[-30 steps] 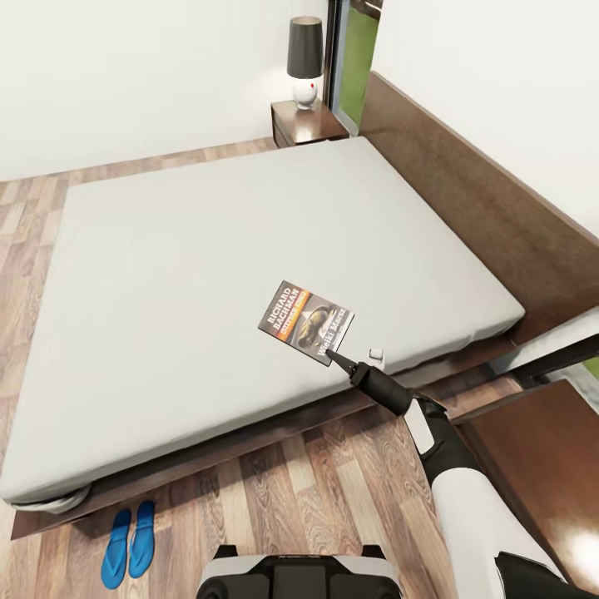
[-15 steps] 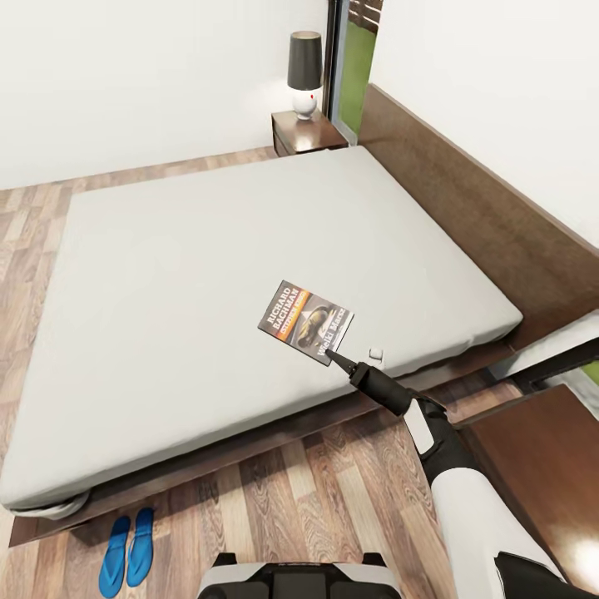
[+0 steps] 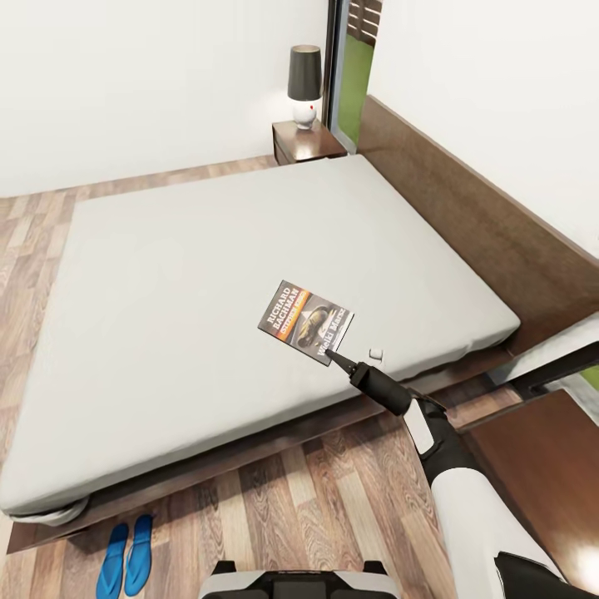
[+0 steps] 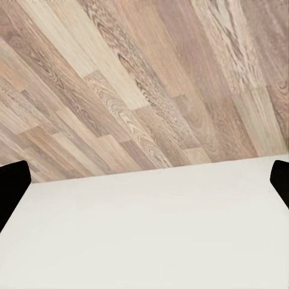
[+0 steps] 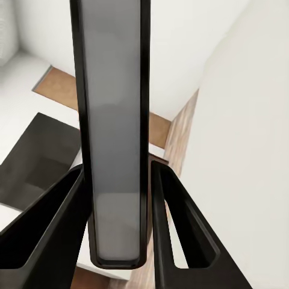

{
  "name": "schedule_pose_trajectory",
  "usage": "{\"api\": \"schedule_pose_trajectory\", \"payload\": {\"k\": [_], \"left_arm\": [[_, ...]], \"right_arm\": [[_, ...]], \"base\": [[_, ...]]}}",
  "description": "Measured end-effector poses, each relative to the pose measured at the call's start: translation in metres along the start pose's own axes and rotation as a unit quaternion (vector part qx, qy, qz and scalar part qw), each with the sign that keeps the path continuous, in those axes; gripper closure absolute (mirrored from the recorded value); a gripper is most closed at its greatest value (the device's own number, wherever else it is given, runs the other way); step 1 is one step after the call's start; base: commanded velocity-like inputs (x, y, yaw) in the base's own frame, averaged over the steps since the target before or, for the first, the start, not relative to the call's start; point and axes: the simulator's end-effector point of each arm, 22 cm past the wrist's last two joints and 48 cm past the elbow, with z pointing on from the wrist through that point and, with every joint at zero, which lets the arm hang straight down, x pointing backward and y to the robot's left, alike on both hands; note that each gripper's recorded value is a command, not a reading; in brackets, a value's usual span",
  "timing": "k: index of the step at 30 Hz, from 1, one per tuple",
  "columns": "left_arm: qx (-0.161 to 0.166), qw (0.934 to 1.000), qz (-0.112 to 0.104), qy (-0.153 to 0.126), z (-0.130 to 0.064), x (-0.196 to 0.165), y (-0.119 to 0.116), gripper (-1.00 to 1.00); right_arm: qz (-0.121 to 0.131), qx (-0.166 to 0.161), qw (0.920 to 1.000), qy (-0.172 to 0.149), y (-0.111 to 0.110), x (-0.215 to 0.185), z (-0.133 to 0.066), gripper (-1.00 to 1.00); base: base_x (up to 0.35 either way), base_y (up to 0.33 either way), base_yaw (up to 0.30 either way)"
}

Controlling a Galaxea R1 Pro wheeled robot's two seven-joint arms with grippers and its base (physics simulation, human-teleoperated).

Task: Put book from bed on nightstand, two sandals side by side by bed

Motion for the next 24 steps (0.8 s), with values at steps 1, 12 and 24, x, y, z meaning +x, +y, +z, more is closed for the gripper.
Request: {"api": "schedule_pose_trajectory", "payload": {"k": [1,12,24], "left_arm": [[0.0,1.0,-0.001,-0.001,0.0,-0.001,0.0,-1.0],[-0.001,0.9999,-0.004,-0.009,0.0,-0.007,0.0,-1.0],[0.0,0.9998,-0.009,-0.018,-0.001,-0.014,-0.001,-1.0]], "right_arm": [[-0.001,0.0,1.0,0.0,0.001,-0.001,0.0,1.0],[-0.007,-0.007,0.9999,-0.003,0.011,-0.006,0.003,1.0],[-0.015,-0.013,0.9998,-0.005,0.021,-0.012,0.006,1.0]], "base": [[0.0,0.0,0.0],[0.0,0.0,0.0],[0.0,0.0,0.0]]}}
